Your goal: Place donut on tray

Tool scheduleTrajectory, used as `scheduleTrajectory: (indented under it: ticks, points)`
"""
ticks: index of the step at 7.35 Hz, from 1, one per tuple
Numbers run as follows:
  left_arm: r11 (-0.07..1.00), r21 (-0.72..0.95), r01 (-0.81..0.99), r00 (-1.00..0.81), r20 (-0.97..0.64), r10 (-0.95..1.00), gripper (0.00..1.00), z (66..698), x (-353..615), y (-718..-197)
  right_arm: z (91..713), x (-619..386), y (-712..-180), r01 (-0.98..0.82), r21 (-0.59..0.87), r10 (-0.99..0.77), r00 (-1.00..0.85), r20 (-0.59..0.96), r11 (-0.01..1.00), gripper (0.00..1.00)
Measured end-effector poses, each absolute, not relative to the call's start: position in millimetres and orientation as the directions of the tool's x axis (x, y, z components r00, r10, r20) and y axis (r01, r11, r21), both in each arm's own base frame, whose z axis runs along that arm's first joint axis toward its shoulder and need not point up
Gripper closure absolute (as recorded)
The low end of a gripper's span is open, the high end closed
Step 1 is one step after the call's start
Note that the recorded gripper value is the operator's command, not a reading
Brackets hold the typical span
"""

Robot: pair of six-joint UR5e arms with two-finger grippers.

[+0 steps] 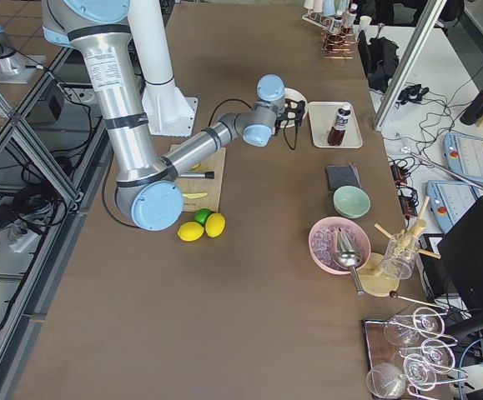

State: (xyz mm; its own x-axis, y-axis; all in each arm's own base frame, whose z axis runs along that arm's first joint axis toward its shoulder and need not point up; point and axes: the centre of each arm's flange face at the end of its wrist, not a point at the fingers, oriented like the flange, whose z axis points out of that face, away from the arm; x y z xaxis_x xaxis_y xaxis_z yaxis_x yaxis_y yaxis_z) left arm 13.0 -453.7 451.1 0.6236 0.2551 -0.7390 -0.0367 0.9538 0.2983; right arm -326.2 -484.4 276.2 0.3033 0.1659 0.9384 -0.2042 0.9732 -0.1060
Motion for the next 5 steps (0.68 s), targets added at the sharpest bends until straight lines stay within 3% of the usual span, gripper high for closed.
scheduleTrajectory:
  ticks: [3, 5]
  points:
    - [0.962, 0.269, -0.039, 0.518, -0.818, 0.250, 0.04, 334, 131, -490, 147, -378, -478, -0.215, -0.143, 0.221, 0.406, 0.887, 0.966, 1.00]
    - [0.982, 0.182, -0.044, 0.442, -0.878, 0.182, 0.05, 251, 226, -480, 116, -394, -470, -0.228, -0.150, 0.242, 0.456, 0.856, 0.962, 1.00]
